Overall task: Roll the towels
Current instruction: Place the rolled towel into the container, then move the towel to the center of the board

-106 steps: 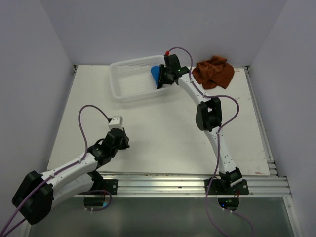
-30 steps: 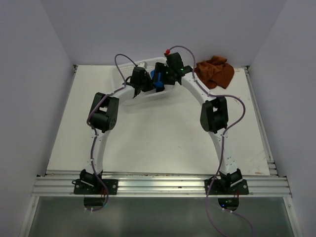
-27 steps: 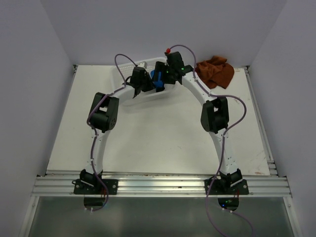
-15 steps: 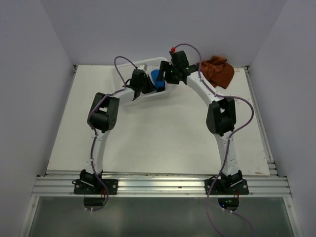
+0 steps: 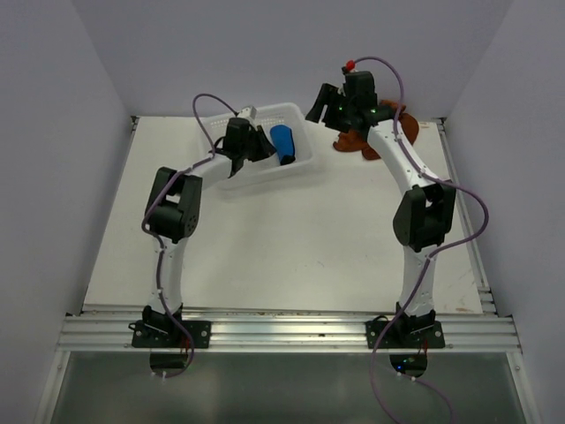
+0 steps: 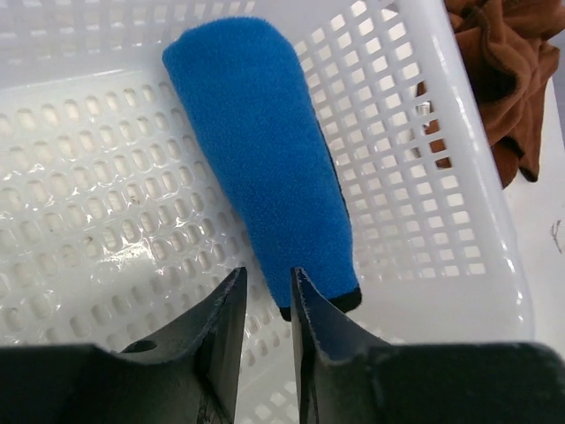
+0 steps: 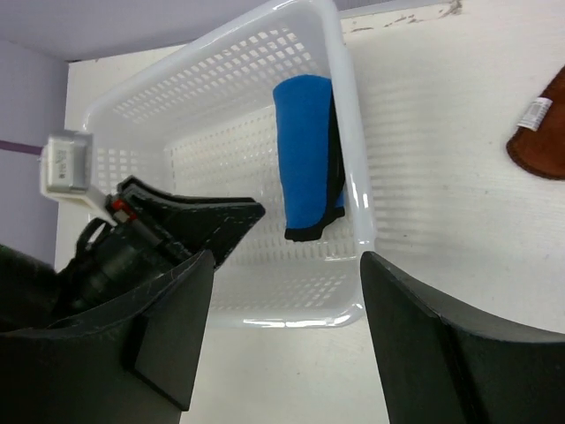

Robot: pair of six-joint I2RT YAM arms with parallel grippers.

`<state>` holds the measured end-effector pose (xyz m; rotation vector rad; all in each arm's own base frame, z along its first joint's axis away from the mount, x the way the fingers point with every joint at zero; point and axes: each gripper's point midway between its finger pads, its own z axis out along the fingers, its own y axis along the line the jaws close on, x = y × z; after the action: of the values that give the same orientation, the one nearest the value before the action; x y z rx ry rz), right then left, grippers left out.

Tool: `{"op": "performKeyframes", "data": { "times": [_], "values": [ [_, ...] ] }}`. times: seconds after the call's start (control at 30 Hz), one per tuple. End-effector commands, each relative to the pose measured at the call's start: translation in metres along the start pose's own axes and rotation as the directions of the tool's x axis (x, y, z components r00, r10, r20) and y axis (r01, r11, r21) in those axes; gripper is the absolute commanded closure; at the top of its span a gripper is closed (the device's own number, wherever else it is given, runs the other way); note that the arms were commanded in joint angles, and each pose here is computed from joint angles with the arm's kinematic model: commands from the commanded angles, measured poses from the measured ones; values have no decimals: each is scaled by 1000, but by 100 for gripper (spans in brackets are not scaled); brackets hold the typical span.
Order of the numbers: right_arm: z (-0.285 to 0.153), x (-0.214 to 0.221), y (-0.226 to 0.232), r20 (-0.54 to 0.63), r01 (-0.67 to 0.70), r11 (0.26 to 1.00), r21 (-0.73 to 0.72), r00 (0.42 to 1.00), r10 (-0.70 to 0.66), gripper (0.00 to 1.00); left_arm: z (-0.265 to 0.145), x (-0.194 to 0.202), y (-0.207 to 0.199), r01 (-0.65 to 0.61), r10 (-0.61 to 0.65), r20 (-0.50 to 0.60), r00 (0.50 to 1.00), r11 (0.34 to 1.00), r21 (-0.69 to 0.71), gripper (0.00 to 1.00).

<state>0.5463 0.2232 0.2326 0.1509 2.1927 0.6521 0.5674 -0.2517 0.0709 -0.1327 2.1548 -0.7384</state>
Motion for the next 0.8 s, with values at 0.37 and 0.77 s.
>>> {"op": "performKeyframes", "data": {
  "times": [0.37, 0.77],
  "values": [
    [-26, -39, -107, 157, -44, 933, 358, 987, -14, 45, -74, -98, -36, -128, 117, 189, 975, 991, 47, 49],
    [34, -17, -235, 148, -157, 795, 586, 985, 85, 35, -164, -73, -63, -266, 240, 215, 947, 959, 101, 47]
  ]
}}
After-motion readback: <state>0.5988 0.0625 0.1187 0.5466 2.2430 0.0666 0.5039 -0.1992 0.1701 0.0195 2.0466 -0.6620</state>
